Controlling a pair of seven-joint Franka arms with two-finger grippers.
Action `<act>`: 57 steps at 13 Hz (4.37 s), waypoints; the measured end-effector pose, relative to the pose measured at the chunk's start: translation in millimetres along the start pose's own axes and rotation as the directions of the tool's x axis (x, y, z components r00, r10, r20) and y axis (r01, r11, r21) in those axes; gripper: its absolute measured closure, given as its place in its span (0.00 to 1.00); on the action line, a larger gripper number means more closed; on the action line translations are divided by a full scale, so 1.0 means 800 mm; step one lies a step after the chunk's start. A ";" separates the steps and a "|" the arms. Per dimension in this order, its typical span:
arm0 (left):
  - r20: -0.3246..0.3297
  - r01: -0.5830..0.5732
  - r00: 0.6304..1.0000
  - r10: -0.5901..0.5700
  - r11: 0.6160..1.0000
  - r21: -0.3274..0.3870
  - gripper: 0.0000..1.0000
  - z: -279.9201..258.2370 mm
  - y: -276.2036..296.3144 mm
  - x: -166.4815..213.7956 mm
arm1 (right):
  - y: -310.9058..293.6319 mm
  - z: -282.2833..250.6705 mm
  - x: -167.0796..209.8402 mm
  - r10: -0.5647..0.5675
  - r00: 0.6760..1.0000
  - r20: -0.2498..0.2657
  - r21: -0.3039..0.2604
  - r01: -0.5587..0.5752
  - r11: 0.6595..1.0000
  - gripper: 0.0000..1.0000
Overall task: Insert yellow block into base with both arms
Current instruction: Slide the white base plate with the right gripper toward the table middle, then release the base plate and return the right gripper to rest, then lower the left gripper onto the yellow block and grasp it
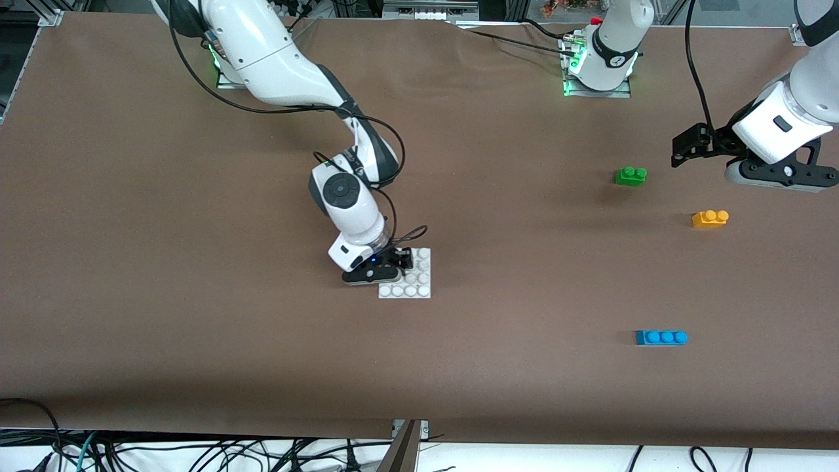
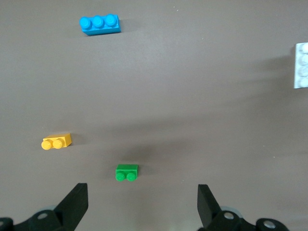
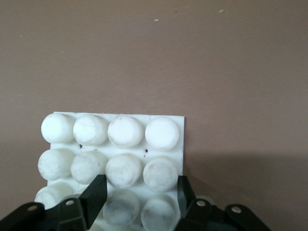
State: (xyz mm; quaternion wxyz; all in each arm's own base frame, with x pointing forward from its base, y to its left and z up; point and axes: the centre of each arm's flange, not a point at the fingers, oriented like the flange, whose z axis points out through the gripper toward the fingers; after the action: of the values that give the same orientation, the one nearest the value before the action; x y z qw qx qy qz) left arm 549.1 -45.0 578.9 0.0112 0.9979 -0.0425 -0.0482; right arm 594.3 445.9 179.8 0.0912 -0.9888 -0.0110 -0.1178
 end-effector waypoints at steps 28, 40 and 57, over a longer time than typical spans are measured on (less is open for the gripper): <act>0.000 0.001 1.000 -0.001 1.000 0.000 0.00 0.000 -0.001 0.000 | -0.007 -0.267 0.136 0.178 0.973 0.149 -0.061 -0.171 0.983 0.00; 0.029 0.001 1.000 -0.001 1.000 -0.001 0.00 0.004 -0.001 -0.003 | 0.371 -0.651 0.067 0.018 0.946 0.325 -0.134 0.027 0.991 0.00; -0.008 -0.068 0.998 0.069 0.996 0.065 0.00 0.255 -0.244 -0.001 | 0.406 -0.638 0.063 0.005 0.934 0.357 -0.151 0.052 0.987 0.00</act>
State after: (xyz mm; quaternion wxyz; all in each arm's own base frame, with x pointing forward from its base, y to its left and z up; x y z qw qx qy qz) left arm 545.0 145.8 370.7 -0.0194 0.9959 -0.0781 -0.0413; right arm 539.4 33.1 621.5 0.0079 -0.9976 -0.0297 0.0618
